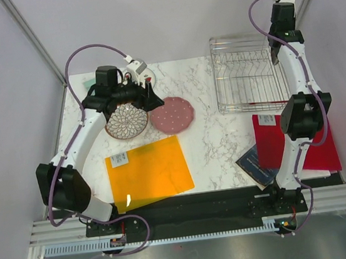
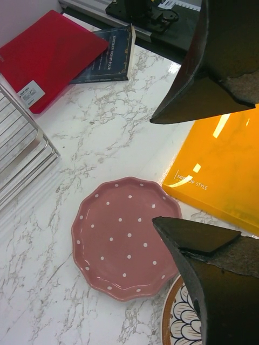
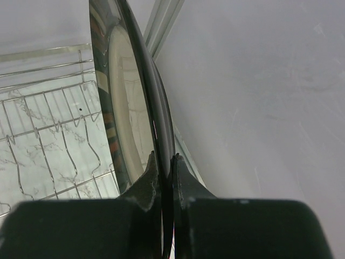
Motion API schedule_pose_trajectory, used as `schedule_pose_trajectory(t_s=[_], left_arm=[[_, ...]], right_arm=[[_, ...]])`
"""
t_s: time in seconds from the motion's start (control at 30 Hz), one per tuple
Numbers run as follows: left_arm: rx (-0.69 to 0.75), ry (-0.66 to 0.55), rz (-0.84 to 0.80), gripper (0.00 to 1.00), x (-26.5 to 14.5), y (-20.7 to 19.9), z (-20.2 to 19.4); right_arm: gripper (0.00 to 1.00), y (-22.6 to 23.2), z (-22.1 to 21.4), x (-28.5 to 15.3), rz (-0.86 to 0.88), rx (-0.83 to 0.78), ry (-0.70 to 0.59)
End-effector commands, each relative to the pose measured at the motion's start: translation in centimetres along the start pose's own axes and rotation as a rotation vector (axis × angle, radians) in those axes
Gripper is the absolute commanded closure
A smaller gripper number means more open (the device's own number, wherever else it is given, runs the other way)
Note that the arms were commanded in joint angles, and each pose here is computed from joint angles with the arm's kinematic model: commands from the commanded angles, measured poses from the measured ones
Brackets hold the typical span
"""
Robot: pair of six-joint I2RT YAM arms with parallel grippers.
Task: Load the plates into the dish rack
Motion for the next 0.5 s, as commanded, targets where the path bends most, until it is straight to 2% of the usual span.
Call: schedule_pose_trajectory(t_s=[0.0, 0.47], left_arm=[[-0.027, -0.007, -0.029, 0.24, 0.8, 0.0, 0.1], [-0.032, 0.0, -0.043, 0.25, 1.7, 0.0, 0.3]], right_arm=[[1.0, -2.5, 6.1, -1.4, -0.046, 0.115, -0.219], [1.0, 0.9, 2.5, 3.1, -0.003, 0.045, -0.126]])
Point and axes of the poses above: each gripper's point midway between its finger pads, its own x axis out along the fingers, its own y axis along the line the jaws close on, z = x × y, the point moved 6 cm from there along -x, back along the fingers, and after that the axes turned 5 degrees about -x, right-handed, at the moved point
